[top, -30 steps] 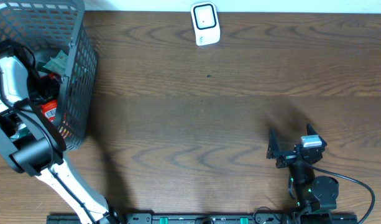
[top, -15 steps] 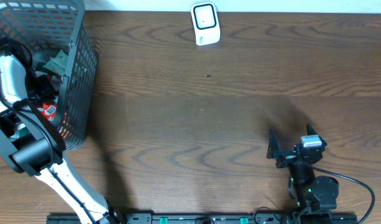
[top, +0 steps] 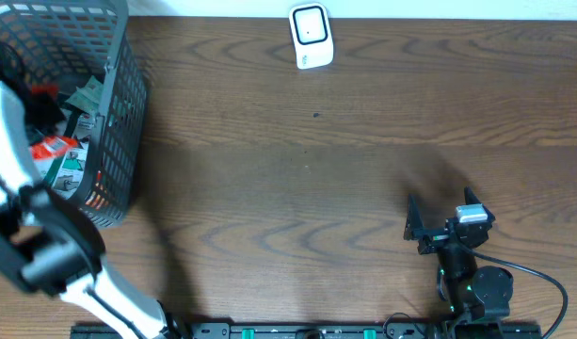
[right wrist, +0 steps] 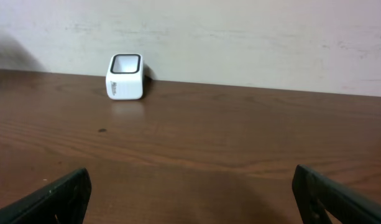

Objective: Scan the item barcode
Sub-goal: 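Grasp the red HACKS snack bag with the left gripper, then lift the red bag out and carry it toward the scanner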

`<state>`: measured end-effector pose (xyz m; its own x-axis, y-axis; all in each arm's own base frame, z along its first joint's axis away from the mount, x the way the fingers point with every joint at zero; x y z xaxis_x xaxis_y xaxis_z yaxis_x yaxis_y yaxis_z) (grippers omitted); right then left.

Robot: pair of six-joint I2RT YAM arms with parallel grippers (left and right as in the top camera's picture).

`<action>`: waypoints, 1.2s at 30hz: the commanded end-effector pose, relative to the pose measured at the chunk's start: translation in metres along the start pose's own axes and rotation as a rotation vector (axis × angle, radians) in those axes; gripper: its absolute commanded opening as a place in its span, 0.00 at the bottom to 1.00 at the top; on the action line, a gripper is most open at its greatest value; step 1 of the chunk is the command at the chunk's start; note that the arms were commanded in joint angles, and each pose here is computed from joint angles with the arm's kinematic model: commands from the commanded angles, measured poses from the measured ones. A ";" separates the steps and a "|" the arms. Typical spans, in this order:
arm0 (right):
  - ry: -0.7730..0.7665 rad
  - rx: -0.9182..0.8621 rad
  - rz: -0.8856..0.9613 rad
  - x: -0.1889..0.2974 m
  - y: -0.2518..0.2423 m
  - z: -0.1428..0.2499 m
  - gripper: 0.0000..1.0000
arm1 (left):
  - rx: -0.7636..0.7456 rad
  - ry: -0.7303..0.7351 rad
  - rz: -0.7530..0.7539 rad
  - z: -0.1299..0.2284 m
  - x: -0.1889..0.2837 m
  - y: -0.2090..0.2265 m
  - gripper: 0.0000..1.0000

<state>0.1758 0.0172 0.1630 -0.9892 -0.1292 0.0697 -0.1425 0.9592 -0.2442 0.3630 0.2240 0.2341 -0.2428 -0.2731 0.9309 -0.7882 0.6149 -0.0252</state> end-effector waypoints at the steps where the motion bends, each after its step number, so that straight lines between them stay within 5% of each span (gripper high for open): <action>1: 0.001 0.004 0.006 0.000 -0.001 0.001 0.99 | 0.095 -0.204 0.065 -0.005 0.088 0.011 0.08; 9: 0.001 0.004 0.006 0.000 -0.001 0.001 0.99 | 0.134 -0.440 0.292 0.035 0.215 0.015 0.07; 17: 0.001 0.004 0.006 0.000 -0.001 0.001 0.99 | -0.049 -0.382 0.554 0.131 0.286 -0.010 0.07; 25: 0.001 0.004 0.006 0.000 -0.001 0.001 0.99 | -0.323 -0.050 0.557 0.214 0.251 -0.070 0.07; 36: 0.001 0.004 0.006 0.000 -0.001 0.001 0.99 | -0.596 0.164 0.500 0.331 0.134 -0.197 0.07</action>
<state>0.1758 0.0172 0.1630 -0.9892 -0.1292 0.0697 -0.1425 0.9592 -0.2442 0.2932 -0.1539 0.2776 -0.4365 0.2328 0.8691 -0.1391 0.9369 -0.3208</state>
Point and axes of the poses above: each gripper's point midway between its finger pads, its own x axis back along the fingers, its own y axis along the line the jaws close on, z = x × y, the point moved 7 cm from there along x, back along the fingers, and after that the axes turned 14 degrees about x, right-handed, at the moved point
